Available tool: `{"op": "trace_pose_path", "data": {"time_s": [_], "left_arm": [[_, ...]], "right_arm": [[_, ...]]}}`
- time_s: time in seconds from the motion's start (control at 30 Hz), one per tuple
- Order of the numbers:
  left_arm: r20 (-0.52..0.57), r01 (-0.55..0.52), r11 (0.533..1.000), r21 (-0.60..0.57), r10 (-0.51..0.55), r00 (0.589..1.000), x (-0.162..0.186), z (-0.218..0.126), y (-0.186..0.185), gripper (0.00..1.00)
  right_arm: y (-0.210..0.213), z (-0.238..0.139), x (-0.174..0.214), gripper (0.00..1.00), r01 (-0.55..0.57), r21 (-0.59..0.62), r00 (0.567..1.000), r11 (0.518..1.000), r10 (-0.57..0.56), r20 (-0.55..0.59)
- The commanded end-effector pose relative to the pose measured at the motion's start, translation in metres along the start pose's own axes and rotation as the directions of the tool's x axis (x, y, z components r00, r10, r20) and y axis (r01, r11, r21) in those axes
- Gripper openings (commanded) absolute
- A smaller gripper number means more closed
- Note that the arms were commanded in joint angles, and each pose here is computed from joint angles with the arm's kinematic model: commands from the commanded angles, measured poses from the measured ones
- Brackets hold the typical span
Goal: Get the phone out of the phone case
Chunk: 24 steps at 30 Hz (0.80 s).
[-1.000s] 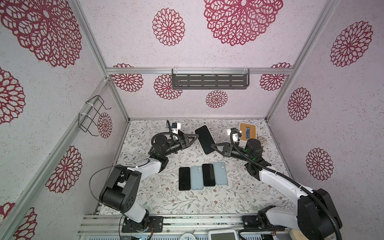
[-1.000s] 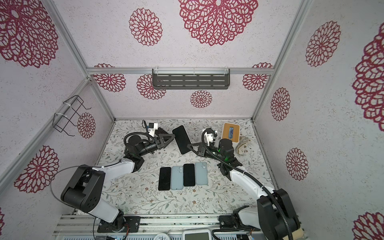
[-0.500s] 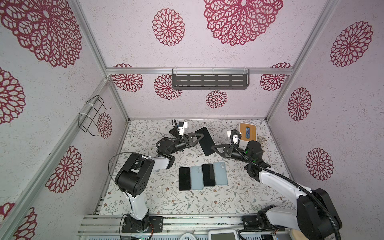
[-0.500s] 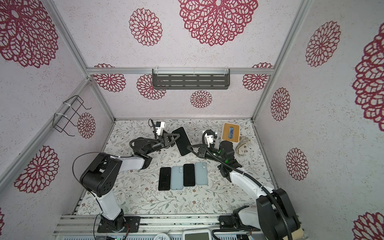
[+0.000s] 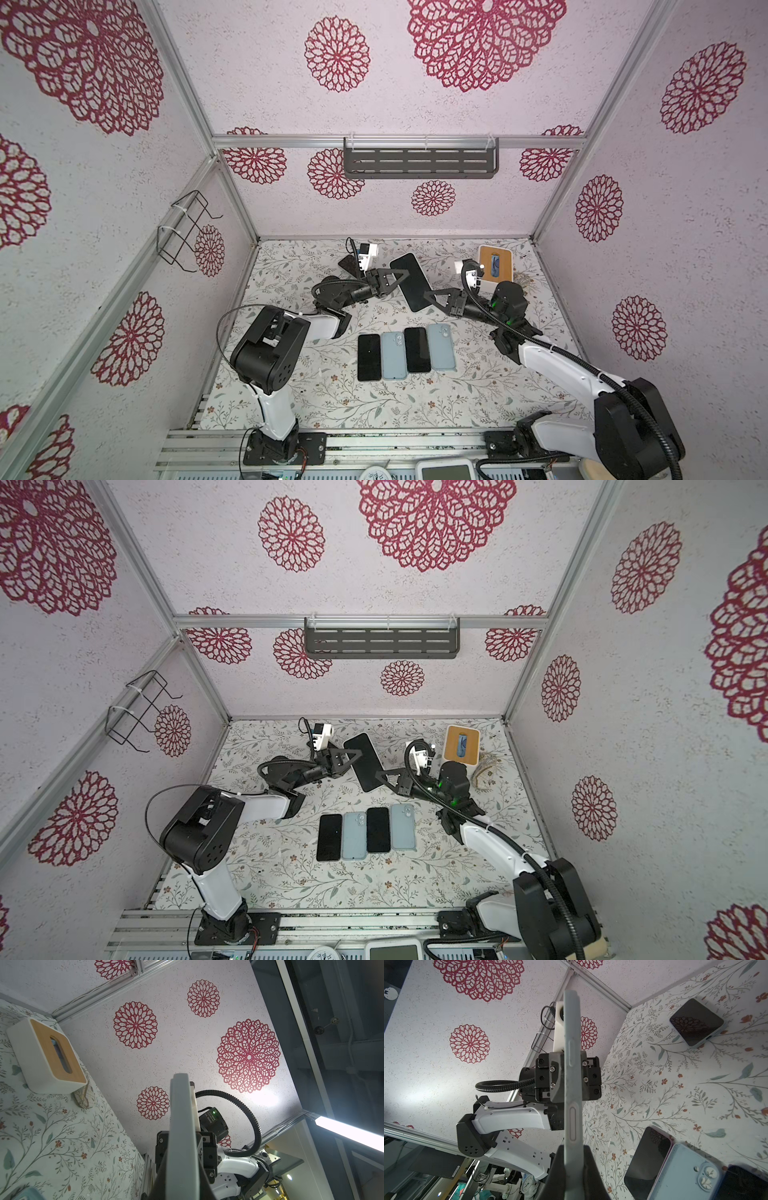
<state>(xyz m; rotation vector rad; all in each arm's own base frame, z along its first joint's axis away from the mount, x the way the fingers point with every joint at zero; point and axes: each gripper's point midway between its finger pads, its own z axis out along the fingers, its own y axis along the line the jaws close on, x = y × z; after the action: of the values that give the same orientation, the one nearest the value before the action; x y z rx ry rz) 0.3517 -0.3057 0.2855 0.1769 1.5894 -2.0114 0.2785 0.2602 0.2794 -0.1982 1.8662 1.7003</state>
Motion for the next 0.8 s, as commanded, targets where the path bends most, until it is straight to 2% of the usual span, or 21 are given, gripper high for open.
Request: {"op": "trace_pose_path", "data": {"time_s": [0.0, 0.07, 0.13, 0.17, 0.27, 0.33, 0.4, 0.47, 0.53, 0.63, 0.77], "left_arm": [[0.016, -0.116, 0.992, 0.045, 0.116, 0.993, -0.006, 0.0, -0.037, 0.0], [0.018, -0.149, 0.988, -0.036, 0.15, 0.989, -0.009, -0.002, -0.039, 0.0], [0.002, -0.202, 0.962, -0.183, 0.206, 0.979, -0.011, -0.006, -0.034, 0.0], [-0.008, -0.229, 0.931, -0.283, 0.236, 0.972, -0.013, -0.012, -0.031, 0.0], [-0.059, -0.329, 0.789, -0.519, 0.35, 0.935, -0.021, -0.034, -0.038, 0.0], [-0.063, -0.358, 0.721, -0.594, 0.401, 0.914, -0.03, -0.046, -0.052, 0.0], [-0.055, -0.37, 0.684, -0.629, 0.436, 0.898, -0.036, -0.054, -0.069, 0.0], [-0.017, -0.377, 0.674, -0.635, 0.475, 0.88, -0.043, -0.058, -0.088, 0.0], [0.026, -0.375, 0.686, -0.624, 0.498, 0.867, -0.046, -0.058, -0.105, 0.0], [0.116, -0.38, 0.728, -0.571, 0.53, 0.84, -0.048, -0.053, -0.133, 0.0], [0.241, -0.385, 0.784, -0.487, 0.544, 0.804, -0.044, -0.047, -0.166, 0.0]], "right_arm": [[0.041, -0.009, -0.012, 0.26, 0.147, -0.075, 0.988, 0.986, -0.143, 0.054], [0.044, -0.013, -0.011, 0.55, 0.172, -0.072, 0.984, 0.982, -0.168, 0.062], [0.045, -0.016, -0.01, 0.7, 0.198, -0.048, 0.978, 0.979, -0.194, 0.076], [0.046, -0.019, -0.009, 0.76, 0.22, -0.027, 0.973, 0.975, -0.217, 0.083], [0.04, -0.028, -0.008, 0.89, 0.265, 0.059, 0.957, 0.963, -0.27, 0.11], [0.044, -0.032, -0.004, 0.92, 0.298, 0.065, 0.945, 0.952, -0.304, 0.124], [0.049, -0.03, 0.003, 0.93, 0.325, 0.055, 0.935, 0.944, -0.33, 0.127], [0.053, -0.023, 0.013, 0.93, 0.362, 0.047, 0.923, 0.931, -0.365, 0.12], [0.063, -0.014, 0.024, 0.93, 0.402, 0.008, 0.908, 0.916, -0.4, 0.127], [0.084, -0.002, 0.037, 0.93, 0.446, -0.09, 0.888, 0.891, -0.427, 0.173], [0.109, 0.007, 0.045, 0.93, 0.497, -0.161, 0.858, 0.853, -0.455, 0.238]]}}
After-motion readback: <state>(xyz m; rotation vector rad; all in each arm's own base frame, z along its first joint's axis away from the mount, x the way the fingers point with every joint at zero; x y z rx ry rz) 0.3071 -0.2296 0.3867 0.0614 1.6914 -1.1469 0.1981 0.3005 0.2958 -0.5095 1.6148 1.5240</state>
